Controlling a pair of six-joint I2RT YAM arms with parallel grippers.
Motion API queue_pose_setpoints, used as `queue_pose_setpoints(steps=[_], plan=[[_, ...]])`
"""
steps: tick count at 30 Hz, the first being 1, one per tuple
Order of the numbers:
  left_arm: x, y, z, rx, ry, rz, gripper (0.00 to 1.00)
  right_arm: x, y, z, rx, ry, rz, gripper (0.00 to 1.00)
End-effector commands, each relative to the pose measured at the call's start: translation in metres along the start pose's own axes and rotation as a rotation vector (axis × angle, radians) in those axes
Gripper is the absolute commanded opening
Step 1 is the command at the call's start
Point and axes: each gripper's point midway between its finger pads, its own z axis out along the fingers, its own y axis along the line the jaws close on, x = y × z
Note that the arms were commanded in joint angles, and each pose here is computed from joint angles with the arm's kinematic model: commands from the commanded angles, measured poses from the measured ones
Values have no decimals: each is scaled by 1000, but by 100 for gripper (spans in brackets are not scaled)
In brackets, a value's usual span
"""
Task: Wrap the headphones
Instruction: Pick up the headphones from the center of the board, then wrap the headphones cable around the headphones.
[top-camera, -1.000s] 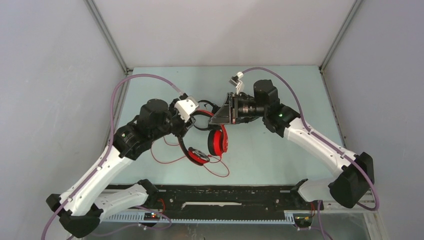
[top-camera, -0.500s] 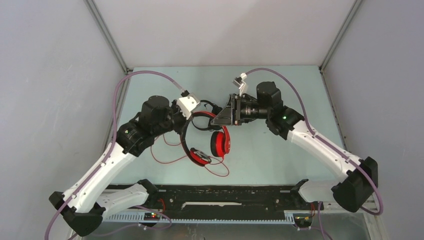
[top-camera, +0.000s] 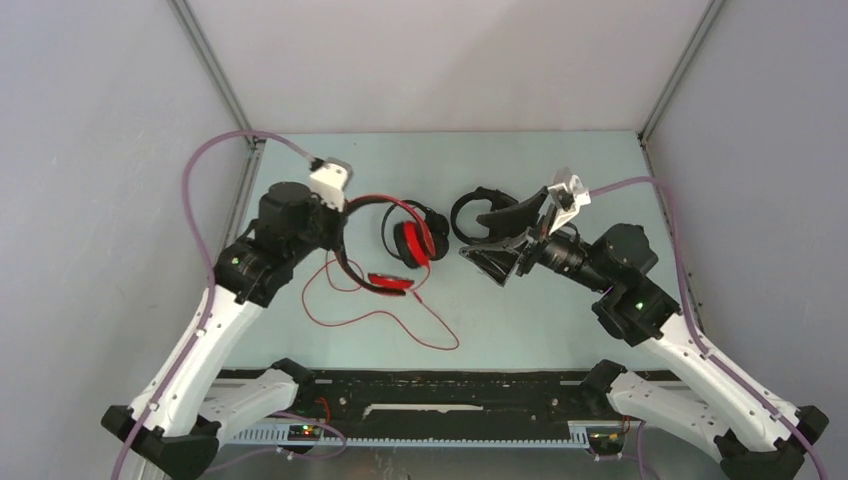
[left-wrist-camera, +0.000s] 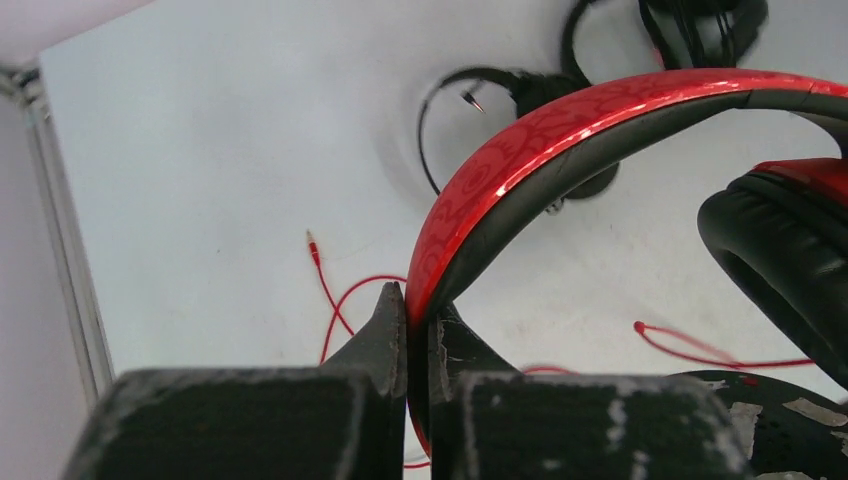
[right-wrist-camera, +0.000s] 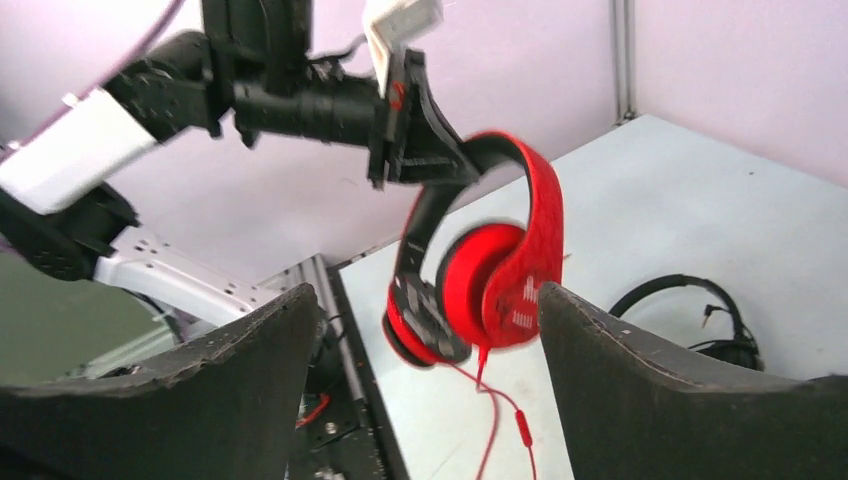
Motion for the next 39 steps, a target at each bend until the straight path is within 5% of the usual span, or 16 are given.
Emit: queue_pose_setpoints(steps=[1, 14, 29, 39], plan=[[-89, 29, -54, -64, -324, -264, 0, -3, -10, 7, -10, -123, -220, 80], [-150, 16, -122, 61, -537, -368, 0, 69, -20, 34, -106, -84, -435, 76], [-165, -3, -138, 189, -574, -409, 0, 122, -50, 51, -53, -63, -530, 81], [-176, -17, -143, 283, -594, -433, 0, 162, -51, 51, -110, -41, -435, 64]])
